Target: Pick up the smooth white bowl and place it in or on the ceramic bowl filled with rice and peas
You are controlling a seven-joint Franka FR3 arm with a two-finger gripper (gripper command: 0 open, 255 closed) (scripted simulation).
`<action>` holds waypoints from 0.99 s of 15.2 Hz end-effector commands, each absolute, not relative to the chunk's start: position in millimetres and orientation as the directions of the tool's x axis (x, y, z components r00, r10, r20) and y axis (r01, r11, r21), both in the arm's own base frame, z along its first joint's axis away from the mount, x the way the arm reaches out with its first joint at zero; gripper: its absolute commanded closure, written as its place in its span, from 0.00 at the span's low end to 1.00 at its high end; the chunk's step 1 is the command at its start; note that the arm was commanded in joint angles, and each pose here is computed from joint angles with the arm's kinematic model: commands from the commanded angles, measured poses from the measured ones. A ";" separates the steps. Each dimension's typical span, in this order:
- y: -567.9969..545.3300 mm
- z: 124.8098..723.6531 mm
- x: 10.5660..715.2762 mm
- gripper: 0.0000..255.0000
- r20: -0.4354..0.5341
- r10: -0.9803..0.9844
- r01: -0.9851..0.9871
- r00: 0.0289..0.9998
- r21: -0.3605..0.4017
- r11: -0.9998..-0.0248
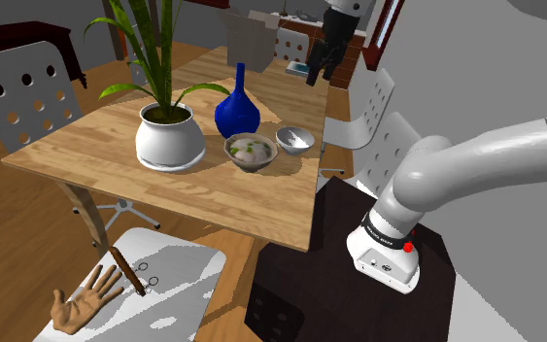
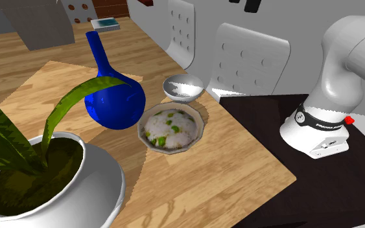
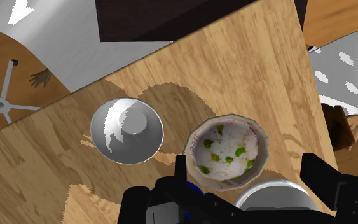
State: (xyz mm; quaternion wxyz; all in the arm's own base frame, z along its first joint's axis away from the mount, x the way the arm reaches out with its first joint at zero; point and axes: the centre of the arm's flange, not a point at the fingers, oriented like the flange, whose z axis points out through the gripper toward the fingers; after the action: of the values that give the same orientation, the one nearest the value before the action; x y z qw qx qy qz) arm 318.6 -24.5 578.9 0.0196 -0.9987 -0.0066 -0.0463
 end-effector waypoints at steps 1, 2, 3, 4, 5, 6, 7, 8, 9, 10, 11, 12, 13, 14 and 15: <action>-24.5 578.9 318.6 0.00 0.093 0.011 0.015 0.996 -0.039 -0.999; -27.9 566.9 322.3 0.00 0.096 0.014 0.018 0.995 -0.036 -0.999; -31.3 555.0 326.0 0.00 0.099 0.017 0.020 0.995 -0.034 -0.999; -34.8 543.0 329.8 0.00 0.102 0.020 0.023 0.995 -0.031 -0.999; -38.2 531.1 333.7 0.00 0.105 0.023 0.026 0.994 -0.029 -0.999; -41.7 519.2 337.5 0.00 0.107 0.026 0.029 0.994 -0.026 -0.999; -45.2 507.3 341.4 0.00 0.110 0.028 0.031 0.993 -0.024 -0.999; -48.8 495.4 345.4 0.00 0.113 0.031 0.034 0.993 -0.021 -0.999; -52.3 483.5 349.4 0.00 0.116 0.034 0.037 0.993 -0.019 -0.999; -55.8 471.7 353.5 0.00 0.119 0.037 0.039 0.992 -0.017 -0.999; -59.4 459.9 357.6 0.00 0.122 0.040 0.042 0.992 -0.014 -0.999; -63.0 448.1 361.7 0.00 0.125 0.043 0.045 0.991 -0.012 -0.999; -66.6 436.3 365.9 0.00 0.128 0.046 0.047 0.991 -0.009 -0.999; -70.2 424.6 370.1 0.00 0.131 0.049 0.050 0.990 -0.007 -0.999; -73.9 412.8 374.4 0.00 0.133 0.051 0.052 0.990 -0.004 -0.999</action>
State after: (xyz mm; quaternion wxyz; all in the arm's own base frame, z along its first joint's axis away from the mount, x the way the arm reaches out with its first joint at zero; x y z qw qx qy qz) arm 370.0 -66.6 423.9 0.0054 -0.9977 -0.0243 -0.0637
